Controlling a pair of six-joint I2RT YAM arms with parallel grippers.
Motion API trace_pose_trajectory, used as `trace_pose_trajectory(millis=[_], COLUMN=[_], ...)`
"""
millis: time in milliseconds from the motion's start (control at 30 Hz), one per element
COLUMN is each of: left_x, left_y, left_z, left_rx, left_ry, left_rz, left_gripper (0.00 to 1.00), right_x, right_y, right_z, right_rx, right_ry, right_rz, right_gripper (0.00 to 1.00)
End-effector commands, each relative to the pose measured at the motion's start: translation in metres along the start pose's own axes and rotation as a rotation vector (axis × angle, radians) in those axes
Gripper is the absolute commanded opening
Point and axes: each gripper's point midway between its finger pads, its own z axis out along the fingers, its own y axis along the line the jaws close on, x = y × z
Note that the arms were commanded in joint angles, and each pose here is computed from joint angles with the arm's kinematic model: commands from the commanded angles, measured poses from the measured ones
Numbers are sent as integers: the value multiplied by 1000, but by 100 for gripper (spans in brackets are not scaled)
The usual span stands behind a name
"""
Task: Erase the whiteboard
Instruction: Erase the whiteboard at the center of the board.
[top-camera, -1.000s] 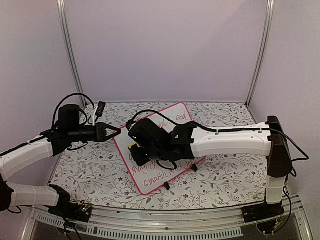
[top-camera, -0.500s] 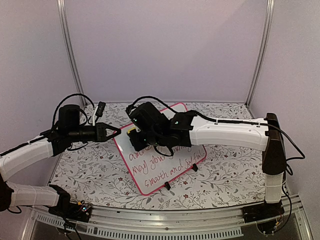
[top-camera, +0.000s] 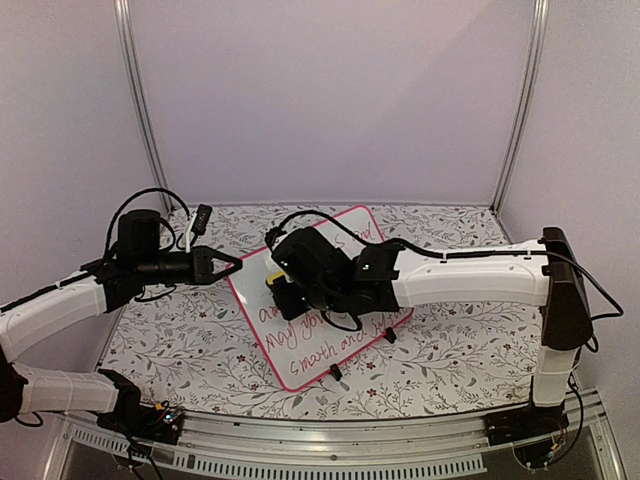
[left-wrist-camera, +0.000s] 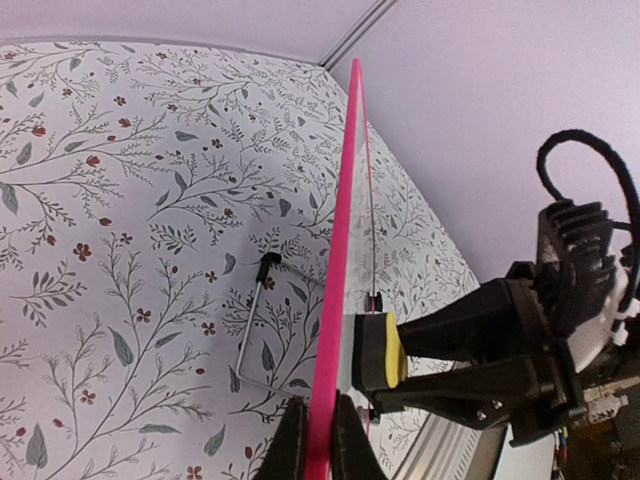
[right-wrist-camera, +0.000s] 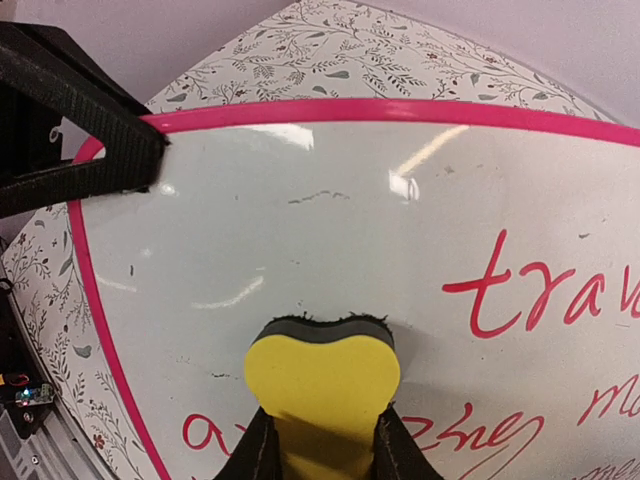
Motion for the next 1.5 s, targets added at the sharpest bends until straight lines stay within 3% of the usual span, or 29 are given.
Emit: trace_pose_trajectory(millis=[0,667,1200,1467], left_x=[1,2,4,4], left_y=[-2,1,1,0], left_z=[3,4,5,5], left_rx=[-8,-19,-20,-18], left_ry=[-3,1,8,9], left_rz=[24,19,18,22], left_gripper=[0,0,0,0], right_x=[57,88,14,52], right_y=[-20,14,41,19], right_z=[11,3,13,9], right_rx=[62,-33,-30,11], right_ry=[160,212,53,129], right_rz=[-23,-92,-154,-137], right_gripper=[25,25,26,26])
